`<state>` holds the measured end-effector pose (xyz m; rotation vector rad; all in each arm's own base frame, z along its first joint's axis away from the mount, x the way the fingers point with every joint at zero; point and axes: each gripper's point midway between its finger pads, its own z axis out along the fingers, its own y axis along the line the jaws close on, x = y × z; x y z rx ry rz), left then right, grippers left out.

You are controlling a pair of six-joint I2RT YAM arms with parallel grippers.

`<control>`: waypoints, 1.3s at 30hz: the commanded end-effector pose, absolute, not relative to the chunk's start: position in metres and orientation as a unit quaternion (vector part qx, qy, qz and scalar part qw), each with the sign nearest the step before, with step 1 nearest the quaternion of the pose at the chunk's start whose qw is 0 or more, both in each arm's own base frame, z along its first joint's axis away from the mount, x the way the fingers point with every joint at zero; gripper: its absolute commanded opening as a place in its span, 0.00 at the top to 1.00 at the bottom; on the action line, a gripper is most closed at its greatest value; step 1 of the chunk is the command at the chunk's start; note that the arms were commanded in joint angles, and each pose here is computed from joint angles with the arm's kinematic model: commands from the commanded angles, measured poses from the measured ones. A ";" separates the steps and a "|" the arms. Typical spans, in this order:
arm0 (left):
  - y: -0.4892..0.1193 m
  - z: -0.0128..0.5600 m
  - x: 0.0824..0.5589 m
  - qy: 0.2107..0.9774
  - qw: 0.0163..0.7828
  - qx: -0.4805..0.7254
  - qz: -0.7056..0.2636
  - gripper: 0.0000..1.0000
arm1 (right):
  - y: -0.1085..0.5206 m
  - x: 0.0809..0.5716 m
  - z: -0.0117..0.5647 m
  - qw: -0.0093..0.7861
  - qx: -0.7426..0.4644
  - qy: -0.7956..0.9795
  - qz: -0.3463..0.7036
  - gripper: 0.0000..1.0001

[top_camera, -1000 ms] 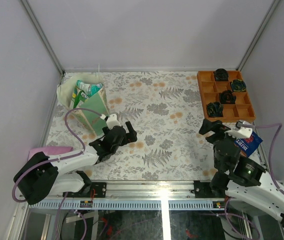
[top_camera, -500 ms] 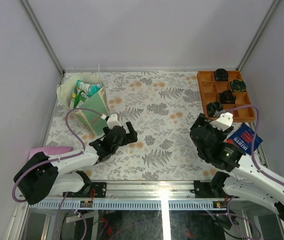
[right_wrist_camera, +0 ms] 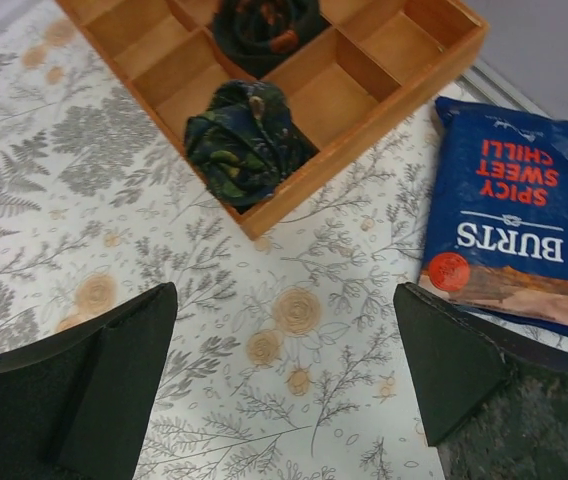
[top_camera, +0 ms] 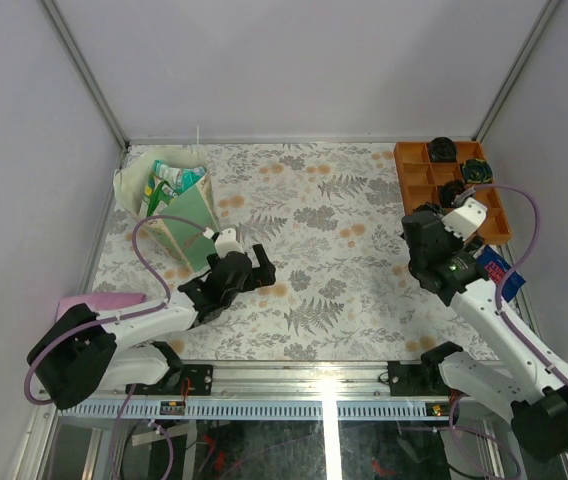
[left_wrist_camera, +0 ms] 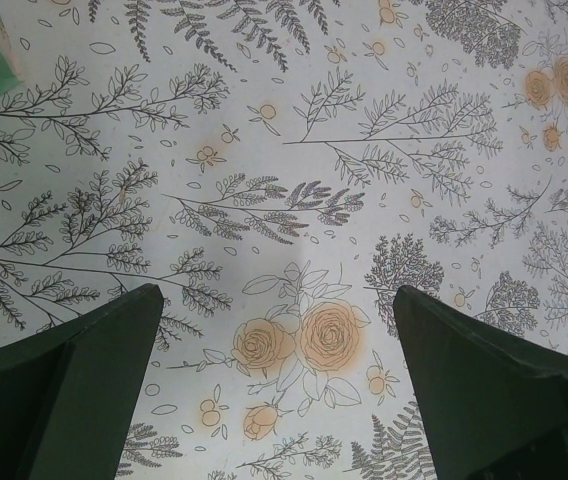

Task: Place the snacks into the paper bag
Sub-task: Move the snack to the center of the board.

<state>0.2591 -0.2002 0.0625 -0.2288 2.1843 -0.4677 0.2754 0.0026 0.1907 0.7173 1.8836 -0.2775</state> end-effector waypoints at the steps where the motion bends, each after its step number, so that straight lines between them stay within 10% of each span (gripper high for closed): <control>1: -0.207 0.084 0.269 0.859 0.458 -0.095 -0.209 0.00 | -0.014 0.269 0.186 0.504 0.350 0.782 -0.109 0.02; 39: -0.208 0.088 0.267 0.856 0.456 -0.095 -0.225 0.00 | -0.140 0.176 0.051 0.347 0.636 0.680 -0.112 0.00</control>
